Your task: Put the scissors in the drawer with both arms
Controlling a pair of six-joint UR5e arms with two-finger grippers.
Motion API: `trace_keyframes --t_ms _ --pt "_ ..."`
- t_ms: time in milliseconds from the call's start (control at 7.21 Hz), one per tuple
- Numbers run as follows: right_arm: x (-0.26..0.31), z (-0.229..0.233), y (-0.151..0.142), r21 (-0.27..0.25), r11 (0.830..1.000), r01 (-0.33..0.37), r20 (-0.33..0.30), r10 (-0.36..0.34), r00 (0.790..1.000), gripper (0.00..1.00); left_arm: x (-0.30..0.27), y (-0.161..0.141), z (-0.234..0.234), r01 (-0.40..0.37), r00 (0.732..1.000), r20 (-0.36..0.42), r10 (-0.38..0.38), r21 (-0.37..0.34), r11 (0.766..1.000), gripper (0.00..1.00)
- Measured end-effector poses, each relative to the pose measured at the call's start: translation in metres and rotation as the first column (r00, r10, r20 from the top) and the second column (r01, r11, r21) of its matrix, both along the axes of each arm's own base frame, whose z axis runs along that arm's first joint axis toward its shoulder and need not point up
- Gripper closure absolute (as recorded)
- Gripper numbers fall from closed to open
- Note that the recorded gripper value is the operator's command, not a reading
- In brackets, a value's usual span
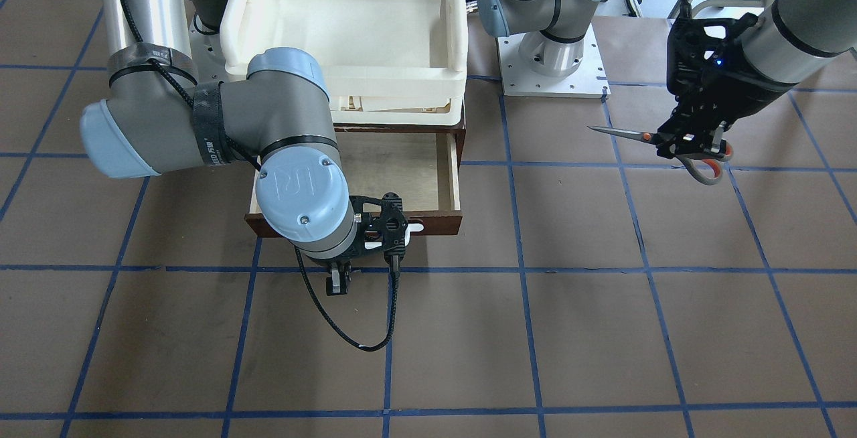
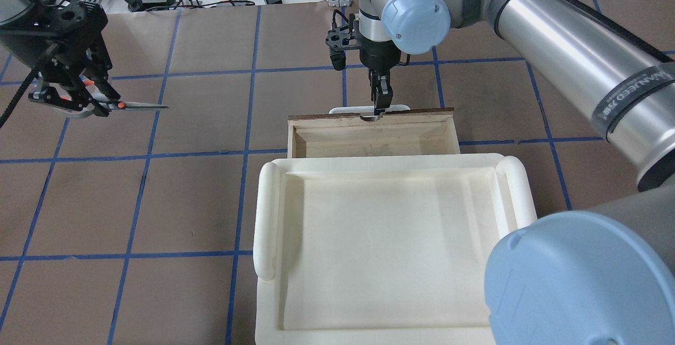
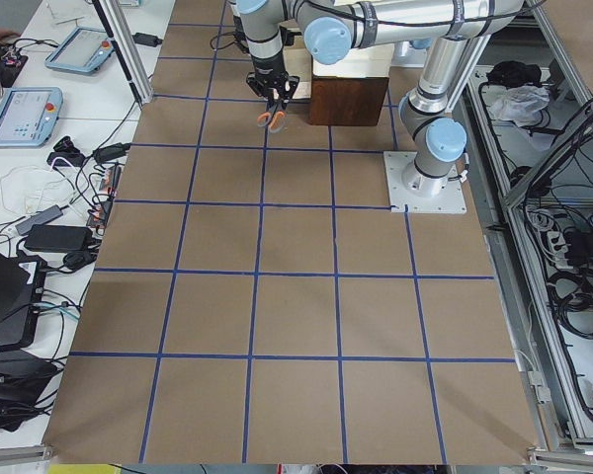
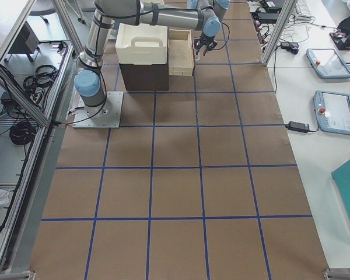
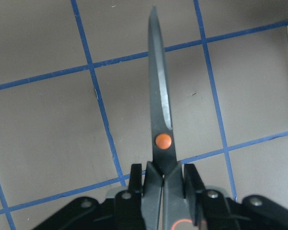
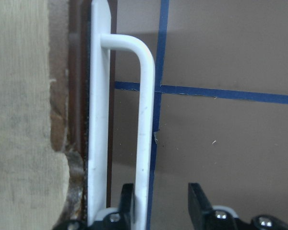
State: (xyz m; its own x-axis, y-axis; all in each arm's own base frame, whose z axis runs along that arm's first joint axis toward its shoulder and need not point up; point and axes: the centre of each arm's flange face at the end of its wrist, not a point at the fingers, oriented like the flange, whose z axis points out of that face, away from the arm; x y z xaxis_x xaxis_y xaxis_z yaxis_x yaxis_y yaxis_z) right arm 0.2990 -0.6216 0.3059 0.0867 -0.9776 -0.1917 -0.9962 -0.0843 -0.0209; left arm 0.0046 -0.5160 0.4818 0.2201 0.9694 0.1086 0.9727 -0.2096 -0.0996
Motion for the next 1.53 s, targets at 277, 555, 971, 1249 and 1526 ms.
trace_keyframes --t_ms 277,555,971,1249,1526 --pt "-0.002 -0.003 -0.012 -0.037 0.999 0.006 0.010 -0.005 1.000 0.52 -0.001 0.001 0.001 -0.006 1.000 0.000 0.006 -0.002 1.000 1.00" --pt "-0.008 -0.003 -0.022 -0.054 0.998 0.018 0.015 -0.017 1.000 0.52 -0.002 0.001 0.002 -0.022 1.000 0.002 0.022 -0.002 1.000 1.00" --pt "-0.011 -0.005 -0.029 -0.070 0.997 0.025 0.024 -0.024 0.999 0.52 -0.002 0.001 0.002 -0.024 1.000 0.003 0.024 -0.003 1.000 1.00" --pt "-0.010 -0.005 -0.032 -0.081 0.996 0.027 0.031 -0.024 0.999 0.40 -0.004 0.001 0.002 -0.025 1.000 -0.001 0.025 -0.003 1.000 1.00" --pt "-0.010 0.009 -0.032 -0.103 0.994 0.041 0.039 -0.038 0.999 0.09 -0.016 0.001 0.003 -0.039 0.999 -0.005 0.039 -0.006 0.999 1.00"
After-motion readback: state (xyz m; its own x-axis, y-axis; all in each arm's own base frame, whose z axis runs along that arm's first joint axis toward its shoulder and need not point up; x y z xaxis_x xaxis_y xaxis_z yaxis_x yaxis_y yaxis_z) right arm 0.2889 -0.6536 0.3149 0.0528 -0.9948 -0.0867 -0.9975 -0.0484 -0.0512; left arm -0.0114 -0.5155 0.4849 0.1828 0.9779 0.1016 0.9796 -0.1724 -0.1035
